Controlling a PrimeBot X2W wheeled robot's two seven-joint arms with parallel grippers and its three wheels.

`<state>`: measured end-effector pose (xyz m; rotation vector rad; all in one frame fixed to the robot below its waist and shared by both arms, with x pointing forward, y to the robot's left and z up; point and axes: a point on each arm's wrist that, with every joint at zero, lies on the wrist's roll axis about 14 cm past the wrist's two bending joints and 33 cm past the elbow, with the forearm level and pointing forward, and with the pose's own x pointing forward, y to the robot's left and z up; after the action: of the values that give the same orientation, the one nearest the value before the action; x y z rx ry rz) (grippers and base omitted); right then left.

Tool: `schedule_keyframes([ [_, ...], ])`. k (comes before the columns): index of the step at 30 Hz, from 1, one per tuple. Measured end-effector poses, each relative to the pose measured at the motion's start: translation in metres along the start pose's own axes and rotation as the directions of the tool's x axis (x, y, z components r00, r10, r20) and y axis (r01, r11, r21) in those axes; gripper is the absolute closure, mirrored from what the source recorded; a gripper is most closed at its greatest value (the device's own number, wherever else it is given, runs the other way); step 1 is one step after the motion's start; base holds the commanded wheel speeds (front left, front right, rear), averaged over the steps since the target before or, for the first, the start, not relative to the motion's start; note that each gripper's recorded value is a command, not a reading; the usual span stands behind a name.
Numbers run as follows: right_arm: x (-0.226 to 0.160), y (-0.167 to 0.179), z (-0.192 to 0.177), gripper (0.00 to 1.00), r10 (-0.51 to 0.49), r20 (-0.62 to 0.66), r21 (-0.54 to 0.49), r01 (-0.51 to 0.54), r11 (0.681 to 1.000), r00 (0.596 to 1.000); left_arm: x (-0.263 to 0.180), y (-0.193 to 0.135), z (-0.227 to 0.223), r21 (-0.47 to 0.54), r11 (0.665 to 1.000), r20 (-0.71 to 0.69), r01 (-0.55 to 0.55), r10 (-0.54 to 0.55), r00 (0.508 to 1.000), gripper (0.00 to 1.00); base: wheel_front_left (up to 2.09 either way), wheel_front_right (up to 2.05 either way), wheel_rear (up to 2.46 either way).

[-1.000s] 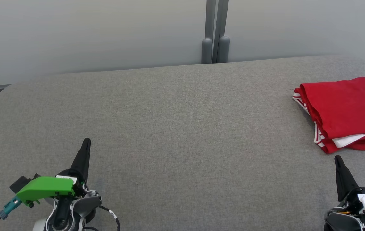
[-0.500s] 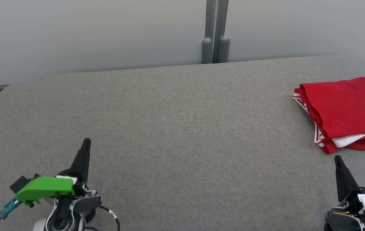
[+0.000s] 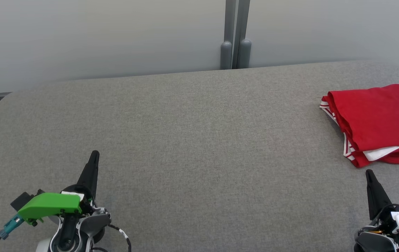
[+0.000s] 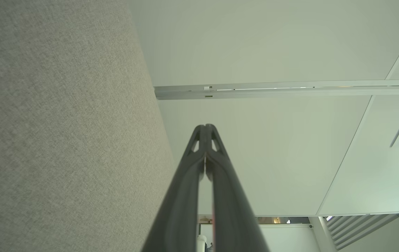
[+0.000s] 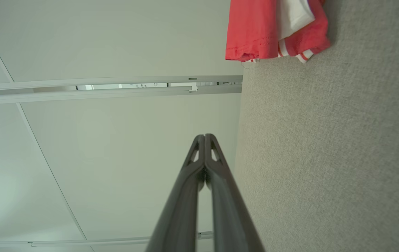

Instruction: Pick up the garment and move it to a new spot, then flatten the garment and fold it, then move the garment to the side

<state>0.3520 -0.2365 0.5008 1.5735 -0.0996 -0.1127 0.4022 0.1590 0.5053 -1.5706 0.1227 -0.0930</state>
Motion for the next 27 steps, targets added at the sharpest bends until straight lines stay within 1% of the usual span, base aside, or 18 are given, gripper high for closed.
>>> schedule_keyframes([
  [27,0.0000,0.0000,0.0000,1.00,0.000,0.000,0.000,0.000,1.000,1.000,0.0000,0.0000,0.0000,0.000,1.000,0.000,0.000,0.000,1.000,1.00,0.00,0.00,0.00],
])
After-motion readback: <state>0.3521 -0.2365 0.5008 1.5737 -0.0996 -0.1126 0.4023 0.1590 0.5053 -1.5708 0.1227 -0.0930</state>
